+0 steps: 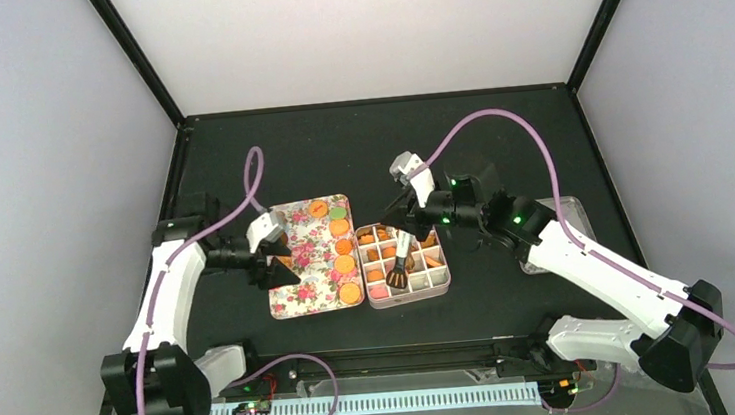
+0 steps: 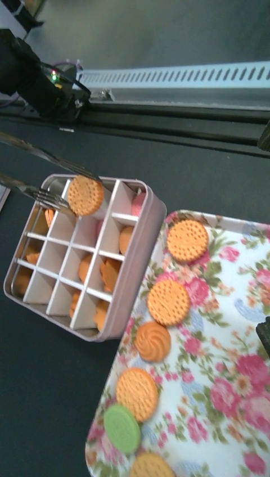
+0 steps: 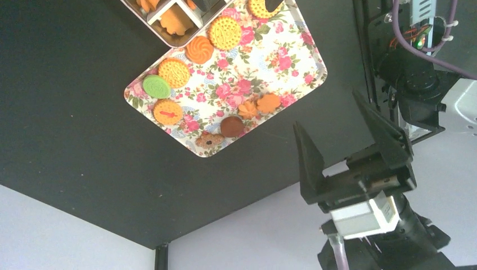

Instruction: Pack the cookies

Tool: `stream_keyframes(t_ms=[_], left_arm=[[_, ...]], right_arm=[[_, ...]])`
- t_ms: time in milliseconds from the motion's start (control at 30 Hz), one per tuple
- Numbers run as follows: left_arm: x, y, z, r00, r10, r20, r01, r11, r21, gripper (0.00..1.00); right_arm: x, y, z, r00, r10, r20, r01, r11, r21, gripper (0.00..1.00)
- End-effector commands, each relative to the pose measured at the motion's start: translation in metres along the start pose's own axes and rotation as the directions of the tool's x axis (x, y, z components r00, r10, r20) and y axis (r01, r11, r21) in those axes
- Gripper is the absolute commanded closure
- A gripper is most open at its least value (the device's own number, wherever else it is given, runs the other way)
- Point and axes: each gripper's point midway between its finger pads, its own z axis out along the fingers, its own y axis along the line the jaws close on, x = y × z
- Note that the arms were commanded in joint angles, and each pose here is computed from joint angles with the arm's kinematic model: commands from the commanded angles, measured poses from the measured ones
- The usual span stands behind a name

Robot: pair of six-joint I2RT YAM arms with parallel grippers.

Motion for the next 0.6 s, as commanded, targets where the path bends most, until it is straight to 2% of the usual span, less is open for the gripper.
stream_keyframes(t_ms=[0,133,267,500,567], left_arm=[[-0.017,-0.006,0.019,0.997,0.061,0.043,-0.063,0.997,0.044,0.21],[-0.027,-0.018,0.038,0.996,0.074,0.053,-0.079,0.992,0.099,0.21],[-0.034,-0.034,0.06,0.994,0.1,0.047,-0.106,0.982,0.155,0.2],[-0.067,-0.052,0.104,0.995,0.021,0.098,-0.047,0.96,0.277,0.21],[-0.072,-0.062,0.121,0.996,0.011,0.084,-0.038,0.945,0.326,0.21]], right_arm=[[-0.014,0.002,-0.009,0.999,-0.018,0.036,0.018,1.0,0.004,0.87],[-0.009,0.005,-0.009,0.999,-0.003,0.032,0.004,1.0,-0.017,0.87],[-0.001,0.009,-0.007,1.0,0.004,0.017,-0.003,0.999,-0.045,0.81],[0.008,0.002,-0.004,0.999,0.025,0.041,-0.024,1.0,-0.014,0.8],[0.009,-0.001,-0.004,0.998,0.028,0.052,-0.028,1.0,-0.003,0.8]])
